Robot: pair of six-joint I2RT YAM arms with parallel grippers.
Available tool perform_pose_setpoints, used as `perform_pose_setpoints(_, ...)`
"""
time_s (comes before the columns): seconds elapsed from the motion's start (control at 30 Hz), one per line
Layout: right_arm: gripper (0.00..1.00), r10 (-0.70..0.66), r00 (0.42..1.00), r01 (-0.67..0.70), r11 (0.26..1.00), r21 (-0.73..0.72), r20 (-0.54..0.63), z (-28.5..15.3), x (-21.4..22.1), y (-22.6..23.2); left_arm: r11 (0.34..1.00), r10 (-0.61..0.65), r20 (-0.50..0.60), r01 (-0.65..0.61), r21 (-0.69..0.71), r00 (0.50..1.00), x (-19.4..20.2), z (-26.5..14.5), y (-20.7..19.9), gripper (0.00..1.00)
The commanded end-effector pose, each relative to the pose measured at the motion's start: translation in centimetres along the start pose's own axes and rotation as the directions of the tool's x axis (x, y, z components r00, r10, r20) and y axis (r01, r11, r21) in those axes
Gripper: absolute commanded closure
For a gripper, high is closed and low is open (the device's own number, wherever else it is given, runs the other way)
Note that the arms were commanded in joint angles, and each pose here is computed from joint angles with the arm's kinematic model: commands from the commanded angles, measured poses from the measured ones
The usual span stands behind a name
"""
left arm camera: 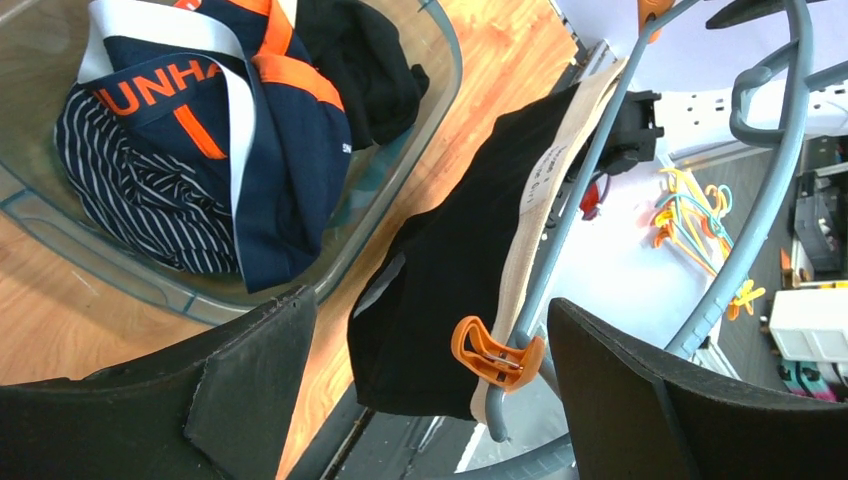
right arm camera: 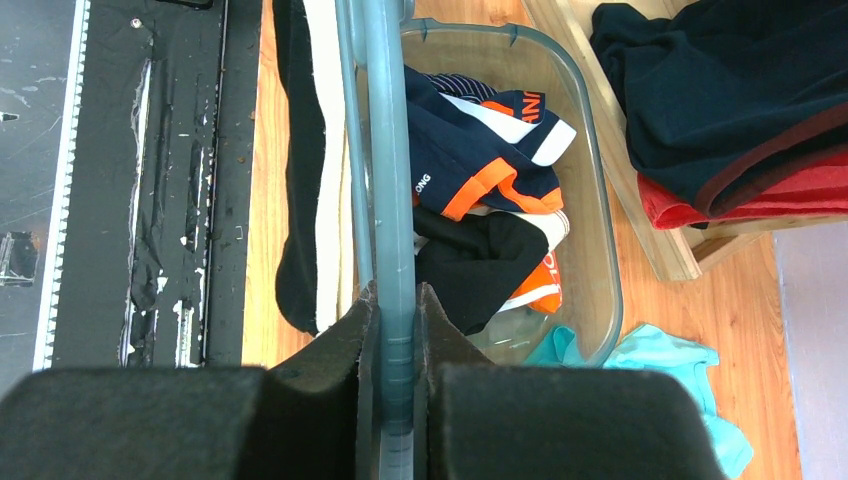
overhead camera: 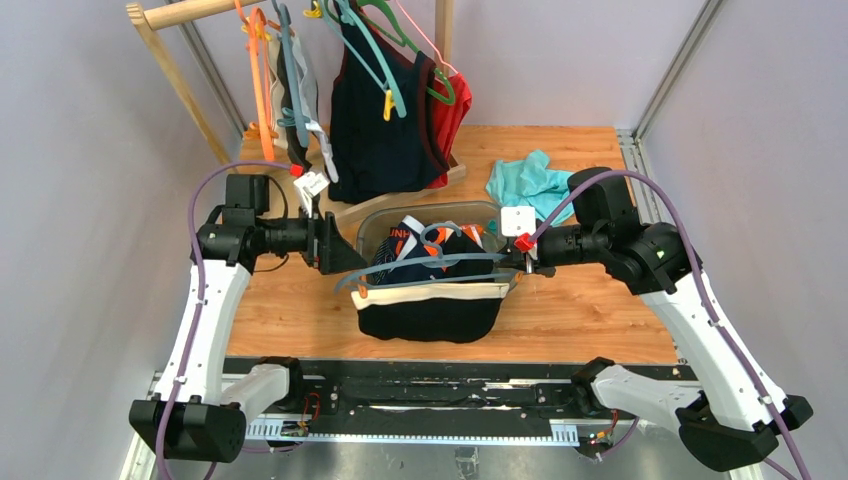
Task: Remove the underwear clipped to the hanger
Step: Remove the underwear from the hanger.
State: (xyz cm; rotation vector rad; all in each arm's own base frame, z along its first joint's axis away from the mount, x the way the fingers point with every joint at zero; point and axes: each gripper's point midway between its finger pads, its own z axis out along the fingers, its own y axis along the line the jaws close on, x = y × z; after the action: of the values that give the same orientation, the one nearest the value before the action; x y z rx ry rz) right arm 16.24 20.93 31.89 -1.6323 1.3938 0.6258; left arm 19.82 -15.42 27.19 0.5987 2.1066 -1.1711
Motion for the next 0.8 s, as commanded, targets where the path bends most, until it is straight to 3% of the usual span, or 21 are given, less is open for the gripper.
perform_pose_setpoints(0.0, 0.99, -0.030, 0.998, 0.029, 0.999, 0.013, 0.046, -0.5, -1.2, -0.2, 0.998, -0.022, 0.013, 0.021, 0.057, 1.000, 0.3, 0.1, -0.8, 0.11)
perform_pose_setpoints(0.17, 1.00, -0.032, 0.999, 0.031, 0.999, 0.019, 0.040, -0.5, -0.9, -0.2, 0.997, -0.029, 0.012, 0.028, 0.071, 0.999, 0.7, 0.1, -1.2, 0.12)
perform_pose_setpoints(0.77, 0.99, -0.032, 0.998, 0.030, 0.999, 0.034, 0.057, 0.2, -0.8, -0.7, 0.983, -0.084, 0.042, 0.076, 0.169, 0.996, 1.8, 0.6, -2.2, 0.31)
